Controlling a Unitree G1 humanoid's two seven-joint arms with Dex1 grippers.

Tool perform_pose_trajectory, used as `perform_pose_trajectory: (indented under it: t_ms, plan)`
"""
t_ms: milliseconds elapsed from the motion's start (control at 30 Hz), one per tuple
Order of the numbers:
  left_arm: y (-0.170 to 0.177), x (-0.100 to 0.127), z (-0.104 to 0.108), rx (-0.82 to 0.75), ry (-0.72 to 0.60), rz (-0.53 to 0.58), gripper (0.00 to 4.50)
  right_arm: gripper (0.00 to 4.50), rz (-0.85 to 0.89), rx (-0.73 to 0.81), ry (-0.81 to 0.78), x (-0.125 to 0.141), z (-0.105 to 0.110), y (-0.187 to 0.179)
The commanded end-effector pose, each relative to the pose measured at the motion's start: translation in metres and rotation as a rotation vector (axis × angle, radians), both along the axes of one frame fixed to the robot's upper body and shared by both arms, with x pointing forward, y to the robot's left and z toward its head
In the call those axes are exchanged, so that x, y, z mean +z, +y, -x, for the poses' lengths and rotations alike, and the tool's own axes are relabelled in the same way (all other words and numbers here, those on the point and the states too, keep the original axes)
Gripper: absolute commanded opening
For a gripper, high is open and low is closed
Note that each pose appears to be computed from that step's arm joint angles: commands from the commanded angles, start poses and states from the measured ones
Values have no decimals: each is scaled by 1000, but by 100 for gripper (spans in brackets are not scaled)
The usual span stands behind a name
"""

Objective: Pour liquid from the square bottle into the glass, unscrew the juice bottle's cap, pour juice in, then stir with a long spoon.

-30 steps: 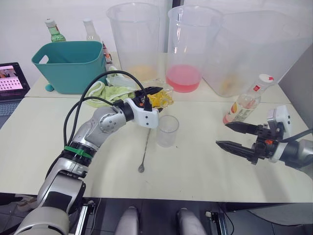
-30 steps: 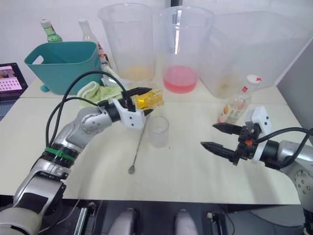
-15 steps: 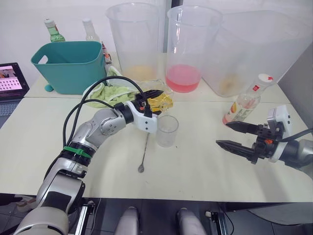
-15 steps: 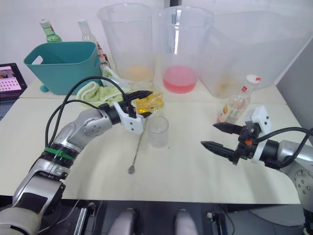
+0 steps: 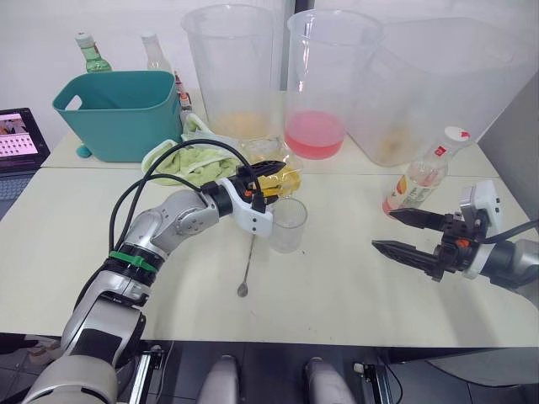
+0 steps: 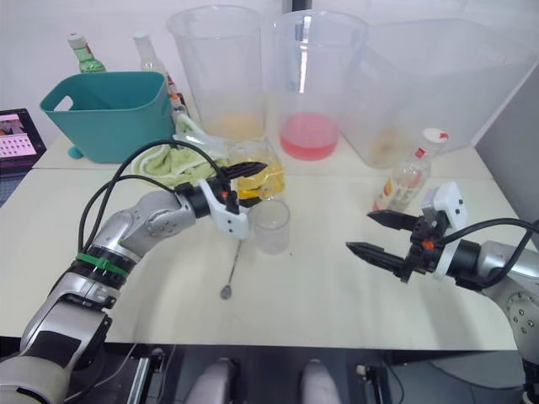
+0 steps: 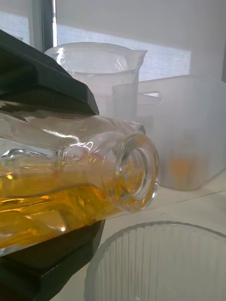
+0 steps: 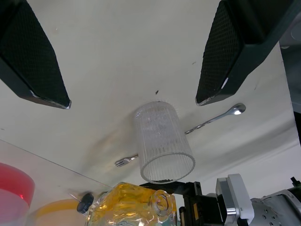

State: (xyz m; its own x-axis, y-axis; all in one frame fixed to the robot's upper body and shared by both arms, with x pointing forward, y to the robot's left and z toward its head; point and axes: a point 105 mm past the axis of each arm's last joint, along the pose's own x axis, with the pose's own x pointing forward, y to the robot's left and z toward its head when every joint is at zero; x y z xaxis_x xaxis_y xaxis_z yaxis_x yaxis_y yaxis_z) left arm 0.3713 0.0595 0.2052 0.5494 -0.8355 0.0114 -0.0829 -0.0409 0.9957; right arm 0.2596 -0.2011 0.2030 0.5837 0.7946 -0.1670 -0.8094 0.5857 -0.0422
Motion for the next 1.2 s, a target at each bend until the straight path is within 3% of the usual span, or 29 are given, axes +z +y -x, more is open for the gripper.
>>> perform_pose_trajectory:
  t_ms: [33,433,1200]
  plan:
    - [-9,48,12,-68,-174,72,279,450,10,28,-58,12,2,6]
    - [-9,53,14,-80,-268,41,279,450,3,31,-58,13,0,7]
    - [-11,55,14,-86,-311,29,279,450,5,37,-60,14,-2,7]
